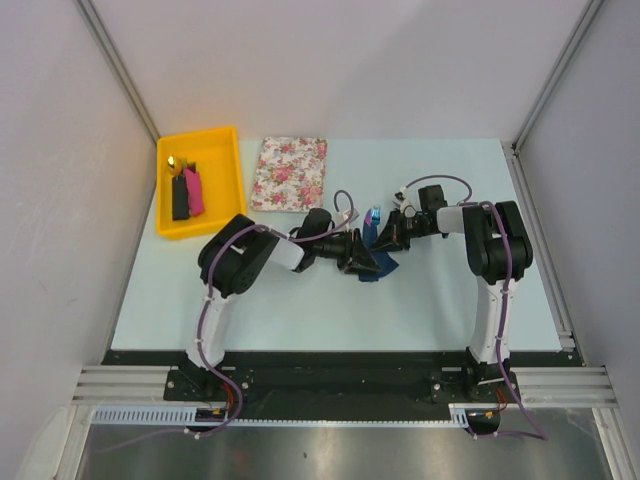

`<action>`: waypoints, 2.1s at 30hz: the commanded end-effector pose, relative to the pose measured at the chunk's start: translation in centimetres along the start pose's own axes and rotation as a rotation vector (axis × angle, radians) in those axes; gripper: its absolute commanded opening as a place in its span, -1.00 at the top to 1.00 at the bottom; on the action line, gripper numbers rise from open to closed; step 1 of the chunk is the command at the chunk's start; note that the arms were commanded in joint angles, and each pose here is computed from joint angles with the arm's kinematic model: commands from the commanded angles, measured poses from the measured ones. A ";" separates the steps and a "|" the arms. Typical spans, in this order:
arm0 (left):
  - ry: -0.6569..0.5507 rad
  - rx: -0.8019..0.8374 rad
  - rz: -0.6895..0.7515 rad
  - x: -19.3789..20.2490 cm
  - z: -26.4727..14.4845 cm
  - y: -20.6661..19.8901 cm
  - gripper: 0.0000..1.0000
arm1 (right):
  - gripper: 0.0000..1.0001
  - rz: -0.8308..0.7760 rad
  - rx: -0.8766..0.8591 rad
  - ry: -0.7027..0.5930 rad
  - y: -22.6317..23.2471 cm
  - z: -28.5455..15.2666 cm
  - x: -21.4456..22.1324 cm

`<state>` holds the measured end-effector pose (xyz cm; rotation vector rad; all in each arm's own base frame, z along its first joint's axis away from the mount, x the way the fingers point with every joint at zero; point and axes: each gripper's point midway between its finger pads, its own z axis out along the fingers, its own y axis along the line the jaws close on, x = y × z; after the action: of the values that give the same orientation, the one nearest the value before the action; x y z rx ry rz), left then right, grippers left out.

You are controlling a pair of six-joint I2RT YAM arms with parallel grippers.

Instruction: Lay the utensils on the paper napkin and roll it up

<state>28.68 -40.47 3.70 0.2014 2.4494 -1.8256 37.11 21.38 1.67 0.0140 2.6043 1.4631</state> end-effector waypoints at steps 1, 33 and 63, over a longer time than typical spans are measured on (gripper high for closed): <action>-0.007 0.043 0.143 -0.2 -1.1 -3.5 -0.03 | 0.89 0.002 0.200 -0.001 -5.9 0.7 0.9; 0.013 0.032 0.105 -1.2 0.3 -4.0 0.25 | 0.89 -0.010 0.224 0.006 -6.5 0.7 1.0; 0.041 -0.141 -0.112 0.5 0.7 4.9 0.55 | 0.10 -0.113 0.270 -0.274 0.8 -3.9 -7.7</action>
<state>29.34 -40.84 2.40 0.1521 2.5437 -1.7930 42.49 18.04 3.79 0.1525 2.5387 1.1189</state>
